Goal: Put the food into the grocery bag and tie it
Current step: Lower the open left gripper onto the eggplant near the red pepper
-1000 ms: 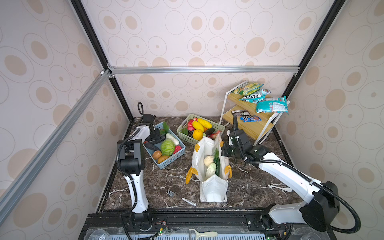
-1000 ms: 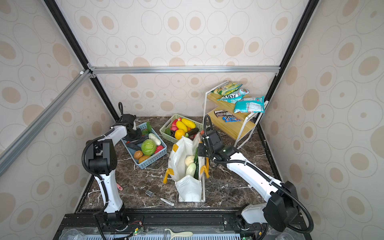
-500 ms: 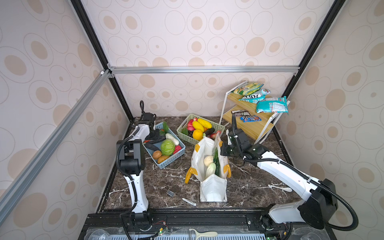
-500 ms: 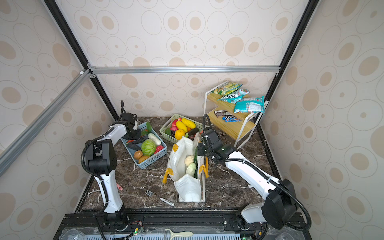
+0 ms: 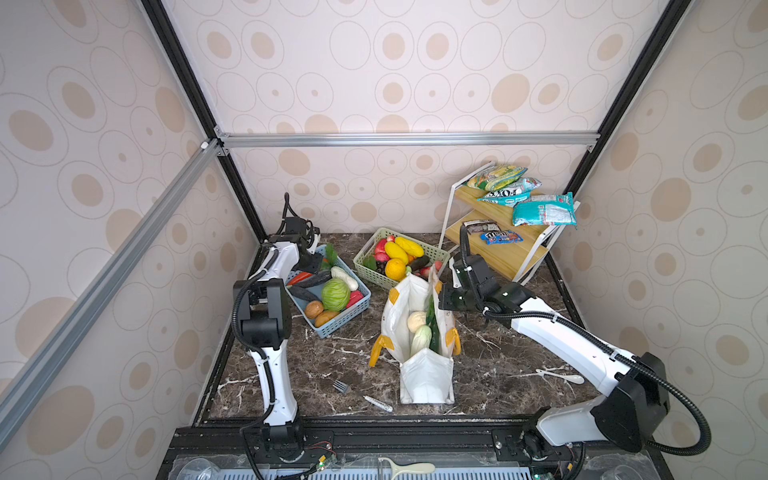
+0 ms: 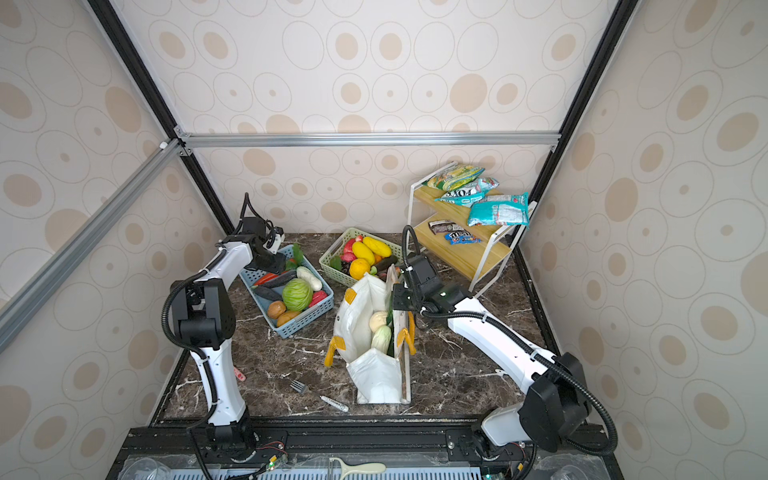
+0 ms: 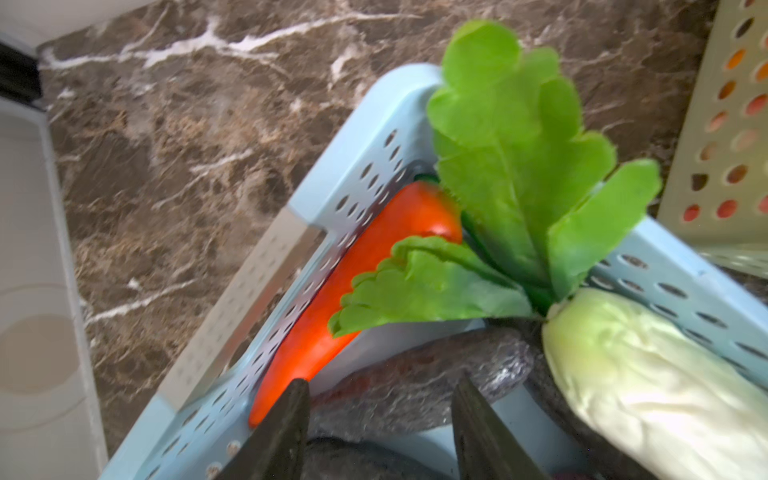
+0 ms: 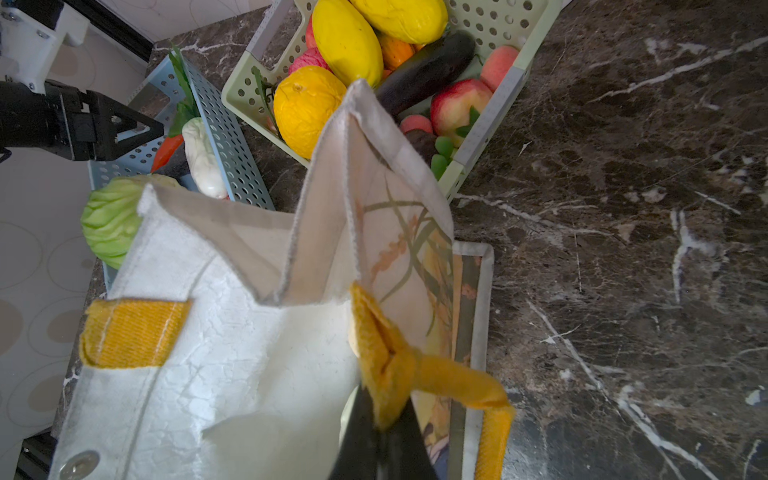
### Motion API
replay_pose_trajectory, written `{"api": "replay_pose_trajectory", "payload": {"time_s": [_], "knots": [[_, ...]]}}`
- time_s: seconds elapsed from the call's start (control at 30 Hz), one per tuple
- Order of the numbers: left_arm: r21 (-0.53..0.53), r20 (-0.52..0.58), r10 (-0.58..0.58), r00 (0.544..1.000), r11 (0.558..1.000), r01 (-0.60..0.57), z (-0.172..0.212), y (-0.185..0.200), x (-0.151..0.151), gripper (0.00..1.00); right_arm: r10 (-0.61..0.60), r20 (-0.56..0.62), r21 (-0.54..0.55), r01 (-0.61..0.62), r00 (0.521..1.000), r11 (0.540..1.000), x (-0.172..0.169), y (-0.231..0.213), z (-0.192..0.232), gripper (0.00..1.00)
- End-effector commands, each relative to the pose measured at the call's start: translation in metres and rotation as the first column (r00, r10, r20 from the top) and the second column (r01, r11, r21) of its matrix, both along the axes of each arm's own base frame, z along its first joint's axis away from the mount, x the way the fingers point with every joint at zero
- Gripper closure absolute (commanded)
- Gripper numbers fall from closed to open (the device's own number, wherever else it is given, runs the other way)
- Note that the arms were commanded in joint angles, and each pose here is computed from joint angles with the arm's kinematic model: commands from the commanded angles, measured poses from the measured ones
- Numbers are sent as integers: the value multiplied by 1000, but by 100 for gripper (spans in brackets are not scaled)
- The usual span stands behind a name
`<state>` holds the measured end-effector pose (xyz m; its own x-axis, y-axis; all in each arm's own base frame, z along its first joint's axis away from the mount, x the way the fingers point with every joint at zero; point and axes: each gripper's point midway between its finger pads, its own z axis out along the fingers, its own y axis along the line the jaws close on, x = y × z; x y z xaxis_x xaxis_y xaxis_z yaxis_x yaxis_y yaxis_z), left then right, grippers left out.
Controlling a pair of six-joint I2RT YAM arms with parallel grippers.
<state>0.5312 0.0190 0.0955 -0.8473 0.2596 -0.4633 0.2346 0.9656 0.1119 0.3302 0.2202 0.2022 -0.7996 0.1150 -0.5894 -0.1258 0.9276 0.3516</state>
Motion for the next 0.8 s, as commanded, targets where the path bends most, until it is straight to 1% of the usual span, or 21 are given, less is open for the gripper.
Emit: {"api": "replay_pose_trajectory", "payload": {"time_s": [0.0, 0.13, 0.27, 0.4, 0.5, 0.6, 0.67, 0.77], "knots": [[6, -68, -83, 994, 996, 83, -19, -10, -6, 44, -20, -3, -18, 20, 1000, 1000, -2, -5, 5, 100], [11, -94, -97, 991, 995, 98, -27, -12, -13, 44, -21, -7, -24, 21, 1000, 999, -1, -5, 4, 100], [14, -92, -104, 990, 994, 105, -34, -14, -16, 43, -16, -8, -22, 16, 1000, 1000, 0, -3, 5, 100], [38, -127, -80, 989, 996, 85, -44, -9, -20, 42, -14, -10, -26, 14, 1000, 1000, -1, -3, 5, 100], [43, -123, -87, 989, 995, 93, -34, -9, -23, 43, -13, -7, -28, 13, 1000, 1000, 0, -3, 5, 100], [40, -88, -84, 993, 995, 88, -14, -9, -23, 43, -6, -7, -18, 6, 1000, 1000, 2, 0, 6, 100], [21, -61, -103, 993, 994, 105, -4, -14, -23, 44, 0, -16, -9, 0, 1000, 1000, 2, 3, 6, 100], [30, -40, -62, 997, 998, 63, 0, -7, -17, 45, 5, -20, -4, -5, 1000, 1000, 1, 5, 5, 100]]}}
